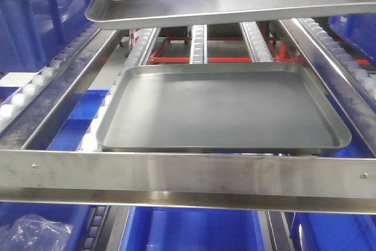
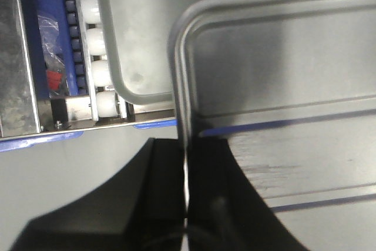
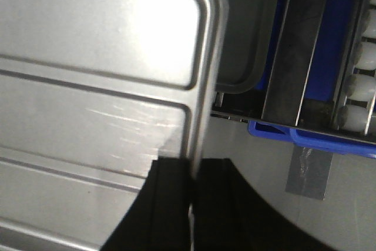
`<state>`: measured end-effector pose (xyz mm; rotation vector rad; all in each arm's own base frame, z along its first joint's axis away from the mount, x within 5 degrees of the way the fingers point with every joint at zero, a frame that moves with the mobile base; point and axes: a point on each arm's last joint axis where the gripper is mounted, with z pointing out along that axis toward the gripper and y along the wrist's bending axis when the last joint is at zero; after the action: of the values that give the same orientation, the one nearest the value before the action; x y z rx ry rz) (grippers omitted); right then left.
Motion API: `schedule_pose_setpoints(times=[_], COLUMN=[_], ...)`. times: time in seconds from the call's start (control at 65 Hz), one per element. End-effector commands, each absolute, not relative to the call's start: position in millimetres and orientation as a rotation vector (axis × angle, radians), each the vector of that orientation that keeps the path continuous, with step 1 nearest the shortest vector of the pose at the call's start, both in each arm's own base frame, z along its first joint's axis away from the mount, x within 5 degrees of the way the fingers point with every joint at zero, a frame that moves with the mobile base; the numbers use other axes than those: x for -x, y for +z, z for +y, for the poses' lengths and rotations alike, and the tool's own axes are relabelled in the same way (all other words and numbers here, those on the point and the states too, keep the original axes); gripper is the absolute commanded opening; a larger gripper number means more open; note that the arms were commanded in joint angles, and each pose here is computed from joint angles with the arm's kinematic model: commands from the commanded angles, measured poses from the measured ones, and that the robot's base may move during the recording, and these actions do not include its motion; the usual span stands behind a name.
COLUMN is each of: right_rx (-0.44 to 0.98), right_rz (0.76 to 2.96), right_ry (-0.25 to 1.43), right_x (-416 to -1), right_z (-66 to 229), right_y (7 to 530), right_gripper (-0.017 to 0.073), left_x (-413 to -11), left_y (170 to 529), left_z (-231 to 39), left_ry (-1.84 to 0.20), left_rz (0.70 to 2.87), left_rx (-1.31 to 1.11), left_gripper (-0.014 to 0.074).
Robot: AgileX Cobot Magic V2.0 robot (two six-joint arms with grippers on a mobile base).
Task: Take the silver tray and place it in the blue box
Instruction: 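Lift the silver tray up off the rollers with both grippers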
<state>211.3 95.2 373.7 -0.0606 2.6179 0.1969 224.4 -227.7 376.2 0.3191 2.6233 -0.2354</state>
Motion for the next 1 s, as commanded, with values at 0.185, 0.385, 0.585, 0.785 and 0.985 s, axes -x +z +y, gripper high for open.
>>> schedule_pose_setpoints(times=[0.185,0.385,0.585,0.785,0.985], right_rx=[0.089,0.089,0.089,0.089,0.089], right_rz=[2.508,2.507,2.507,2.507,2.507], right_ry=[0.165,0.166,0.166,0.166,0.166], right_x=[-209.6,-209.7,-209.7,-209.7,-209.7], right_z=[88.5,88.6,88.6,88.6,88.6], right_y=[391.2,391.3,391.3,391.3,391.3], right_gripper=[0.0057,0.0057,0.0057,0.0057,0.0057], left_x=[-216.1,-216.1,-216.1,-216.1,-216.1], left_y=[394.3,394.3,394.4,394.4,394.4], left_z=[-218.3,-218.3,-218.5,-218.5,-218.5], left_ry=[-0.205,-0.205,-0.206,-0.206,-0.206], left_rz=[2.563,2.563,2.561,2.561,2.561], left_rx=[-0.375,-0.375,-0.375,-0.375,-0.375], left_gripper=[-0.0097,-0.0097,-0.0097,-0.0098,-0.0098])
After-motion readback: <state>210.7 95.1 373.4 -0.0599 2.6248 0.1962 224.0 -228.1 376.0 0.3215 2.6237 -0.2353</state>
